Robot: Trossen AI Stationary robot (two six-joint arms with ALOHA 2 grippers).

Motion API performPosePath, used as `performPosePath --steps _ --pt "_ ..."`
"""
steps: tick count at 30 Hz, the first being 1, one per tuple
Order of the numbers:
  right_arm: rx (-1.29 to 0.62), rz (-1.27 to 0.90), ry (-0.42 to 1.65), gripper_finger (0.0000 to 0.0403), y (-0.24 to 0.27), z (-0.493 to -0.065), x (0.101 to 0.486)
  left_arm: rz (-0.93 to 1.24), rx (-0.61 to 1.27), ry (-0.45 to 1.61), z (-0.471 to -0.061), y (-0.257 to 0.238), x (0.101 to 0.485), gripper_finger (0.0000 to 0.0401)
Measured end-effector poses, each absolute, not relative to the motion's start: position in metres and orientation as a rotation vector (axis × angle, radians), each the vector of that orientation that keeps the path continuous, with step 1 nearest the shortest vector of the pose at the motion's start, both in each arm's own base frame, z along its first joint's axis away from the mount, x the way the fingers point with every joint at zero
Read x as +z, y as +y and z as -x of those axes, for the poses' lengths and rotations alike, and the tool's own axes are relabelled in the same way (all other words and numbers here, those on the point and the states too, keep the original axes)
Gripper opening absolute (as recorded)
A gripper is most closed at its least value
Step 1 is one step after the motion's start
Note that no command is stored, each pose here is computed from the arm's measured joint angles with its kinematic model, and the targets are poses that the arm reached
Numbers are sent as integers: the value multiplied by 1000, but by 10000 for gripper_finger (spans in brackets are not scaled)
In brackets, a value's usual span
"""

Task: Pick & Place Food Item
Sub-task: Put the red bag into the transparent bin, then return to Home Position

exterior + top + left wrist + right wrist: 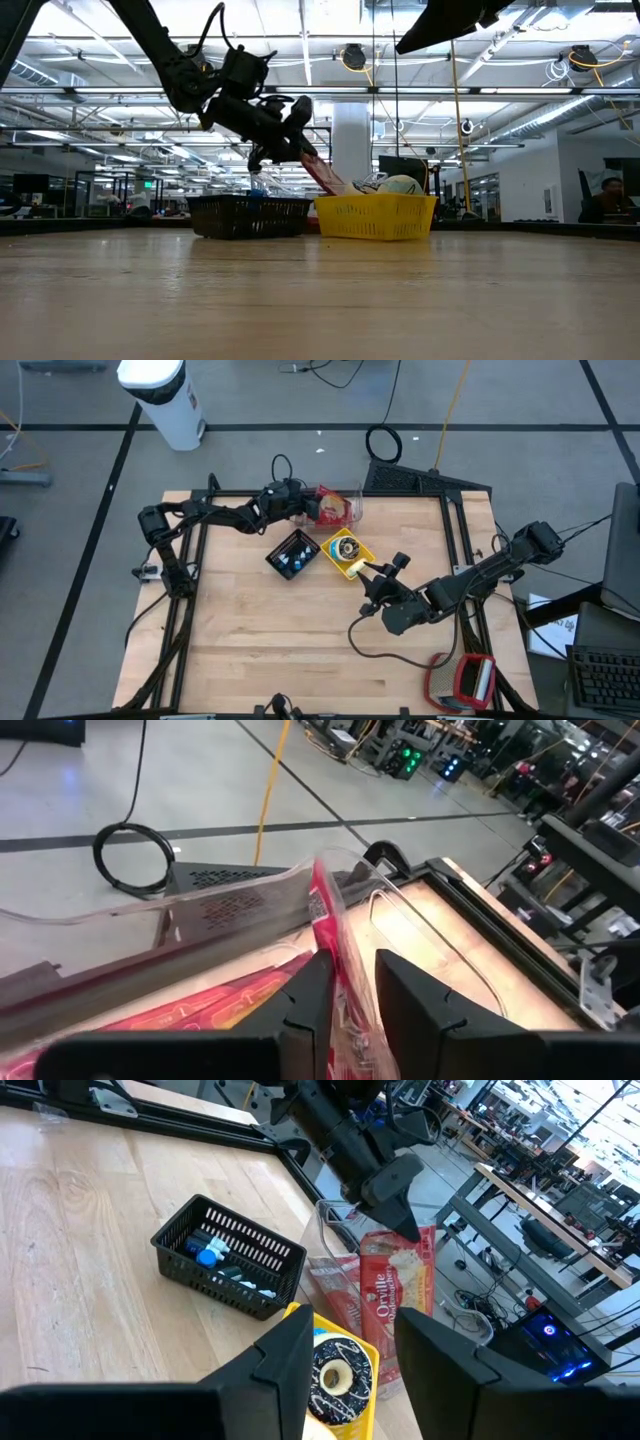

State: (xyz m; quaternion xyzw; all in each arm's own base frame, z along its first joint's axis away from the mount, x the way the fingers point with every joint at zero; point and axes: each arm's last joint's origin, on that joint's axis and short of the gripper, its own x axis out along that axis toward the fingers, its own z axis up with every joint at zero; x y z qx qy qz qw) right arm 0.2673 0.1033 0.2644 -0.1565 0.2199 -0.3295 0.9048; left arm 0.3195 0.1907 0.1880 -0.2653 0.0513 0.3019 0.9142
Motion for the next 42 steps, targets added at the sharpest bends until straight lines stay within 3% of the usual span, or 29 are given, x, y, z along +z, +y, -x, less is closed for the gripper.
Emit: performPosePath --steps 5,11,16,21,28,34,37,42 --pt "-681 323 455 130 103 -267 264 543 635 103 -319 191 188 111" --pt "-681 323 455 130 103 -267 264 467 598 127 -318 191 192 201" --pt "-680 324 455 130 103 -267 264 423 535 135 -305 190 216 267" --pt "-680 328 458 130 103 -267 264 368 542 175 -280 183 251 305" --pt "-680 328 457 130 103 -267 264 339 539 235 -216 149 311 330" --pt "-664 405 486 130 103 -267 264 253 520 397 -149 101 333 330" --pt "-651 461 507 130 103 -268 264 293 485 420 -127 79 324 326" --pt "-581 414 525 130 103 -269 263 271 188 279 -116 49 280 320"
